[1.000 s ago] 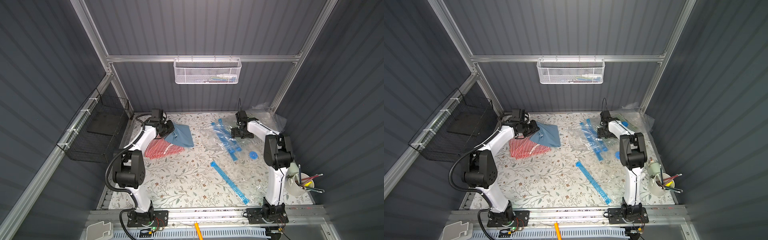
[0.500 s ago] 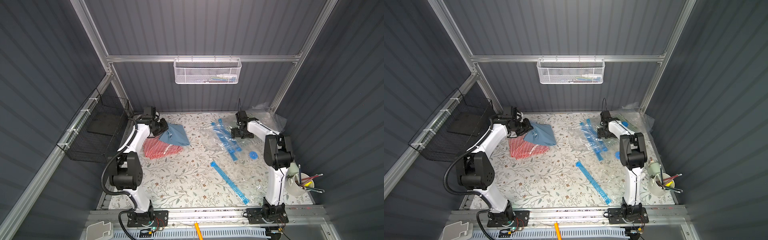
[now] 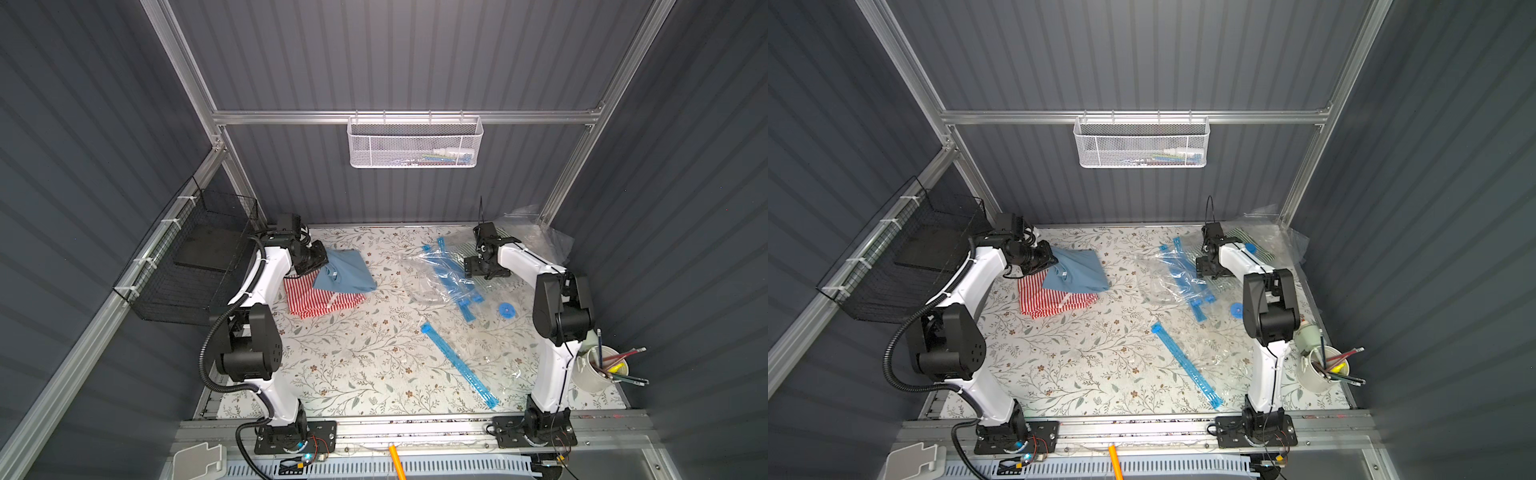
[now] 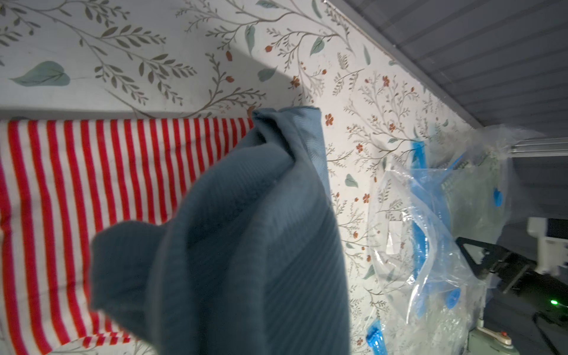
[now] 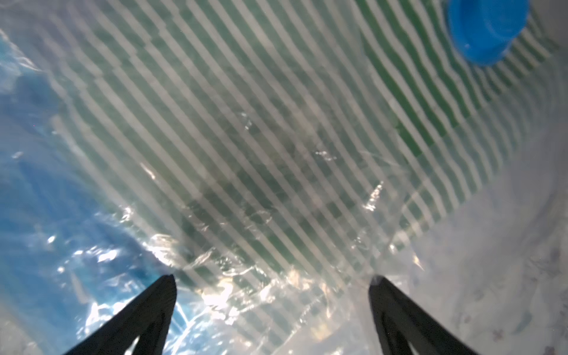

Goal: Take the tank top out of the vacuum bag
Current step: Place the tank top on the tank top.

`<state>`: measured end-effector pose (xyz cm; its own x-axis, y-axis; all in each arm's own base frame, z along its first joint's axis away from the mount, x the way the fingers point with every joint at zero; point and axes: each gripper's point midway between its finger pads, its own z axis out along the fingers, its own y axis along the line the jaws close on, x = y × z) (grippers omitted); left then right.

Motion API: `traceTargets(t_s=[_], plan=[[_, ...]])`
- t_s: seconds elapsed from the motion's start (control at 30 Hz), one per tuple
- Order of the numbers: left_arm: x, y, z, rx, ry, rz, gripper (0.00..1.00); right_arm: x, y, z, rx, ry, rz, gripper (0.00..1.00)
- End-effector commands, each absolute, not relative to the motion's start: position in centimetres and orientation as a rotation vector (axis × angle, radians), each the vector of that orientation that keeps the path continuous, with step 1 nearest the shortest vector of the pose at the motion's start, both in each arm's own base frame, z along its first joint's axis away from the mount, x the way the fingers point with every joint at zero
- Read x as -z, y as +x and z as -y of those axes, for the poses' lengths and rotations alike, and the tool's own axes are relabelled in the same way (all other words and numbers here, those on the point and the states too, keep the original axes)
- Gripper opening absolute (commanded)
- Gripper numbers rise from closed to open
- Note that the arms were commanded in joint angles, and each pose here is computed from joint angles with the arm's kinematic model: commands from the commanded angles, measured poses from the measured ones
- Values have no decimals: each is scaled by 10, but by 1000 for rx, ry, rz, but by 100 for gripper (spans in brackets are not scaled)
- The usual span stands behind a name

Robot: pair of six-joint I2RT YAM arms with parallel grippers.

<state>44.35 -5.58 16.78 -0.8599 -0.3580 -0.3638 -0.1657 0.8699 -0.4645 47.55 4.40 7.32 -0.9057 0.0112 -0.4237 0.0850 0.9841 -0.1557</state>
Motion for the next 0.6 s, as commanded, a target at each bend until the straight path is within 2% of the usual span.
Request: traceTargets(t_s=[0.0,0.4,0.57], plan=[[-161,428,39,560,-388,-2621,0,-93,477,-46,209,64,-2655,99],[-130,424,3,357,-365,-2731,0,-96,475,-48,196,60,-2653,99],[-145,420,-7,273,-324,-2689,0,-96,477,-48,190,56,-2647,99]])
